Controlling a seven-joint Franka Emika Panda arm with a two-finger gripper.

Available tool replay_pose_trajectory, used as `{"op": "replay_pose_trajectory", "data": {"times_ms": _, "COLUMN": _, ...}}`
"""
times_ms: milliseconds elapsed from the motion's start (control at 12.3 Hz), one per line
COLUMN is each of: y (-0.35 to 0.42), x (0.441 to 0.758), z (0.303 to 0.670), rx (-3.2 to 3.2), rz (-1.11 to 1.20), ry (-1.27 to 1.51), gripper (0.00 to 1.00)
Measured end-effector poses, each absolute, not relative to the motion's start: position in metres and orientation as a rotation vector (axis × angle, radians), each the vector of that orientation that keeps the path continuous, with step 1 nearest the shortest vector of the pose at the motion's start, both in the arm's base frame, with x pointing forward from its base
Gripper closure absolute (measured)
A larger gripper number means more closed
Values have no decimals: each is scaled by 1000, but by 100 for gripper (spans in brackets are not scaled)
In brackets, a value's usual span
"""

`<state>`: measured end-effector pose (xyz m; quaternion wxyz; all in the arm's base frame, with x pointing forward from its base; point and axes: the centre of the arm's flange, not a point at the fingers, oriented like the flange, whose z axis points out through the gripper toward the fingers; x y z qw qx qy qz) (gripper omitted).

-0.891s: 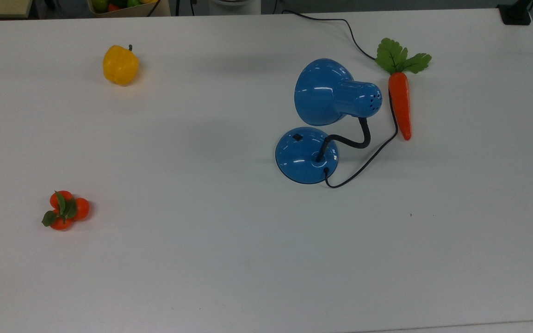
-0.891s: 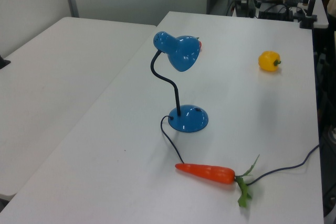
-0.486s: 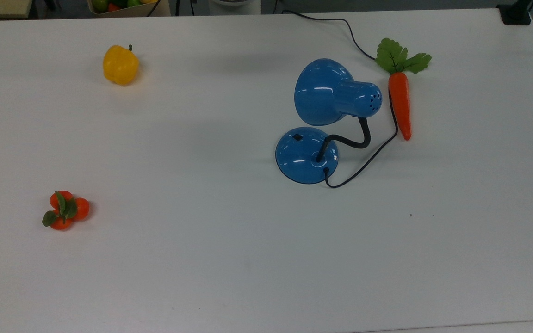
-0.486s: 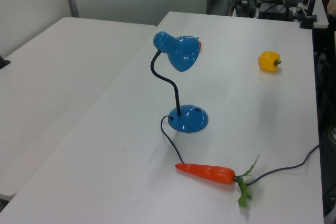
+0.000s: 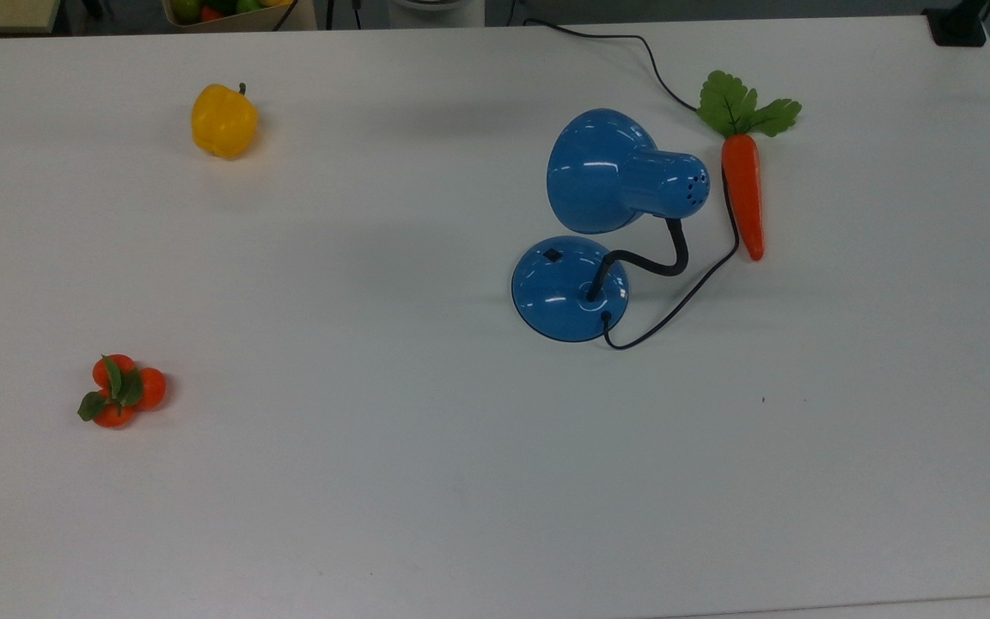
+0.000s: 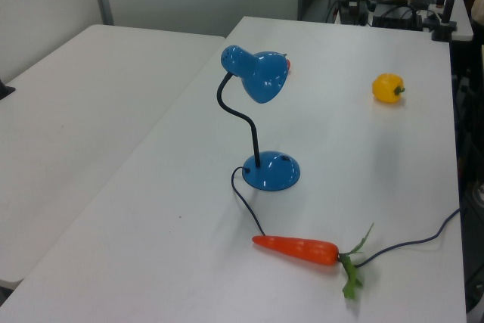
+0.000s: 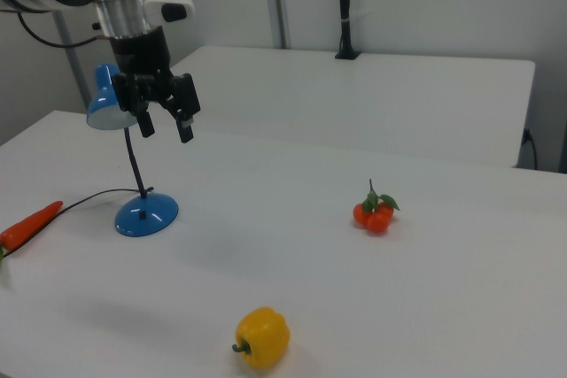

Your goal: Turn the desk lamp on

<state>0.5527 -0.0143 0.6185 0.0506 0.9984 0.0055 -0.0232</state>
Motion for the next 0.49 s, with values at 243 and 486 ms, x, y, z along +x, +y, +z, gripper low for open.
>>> {"op": "replay_pose_trajectory", "data": {"times_ms": 243, "y": -14, "x": 554, "z": 615, "rx": 3040, "rz": -79, "ry": 17, "gripper": 50}}
{"op": "replay_pose_trajectory", "data": {"times_ms": 486, "y": -14, "x": 554, "z": 615, "rx": 3040, "rz": -80, "ry": 17, "gripper": 80}}
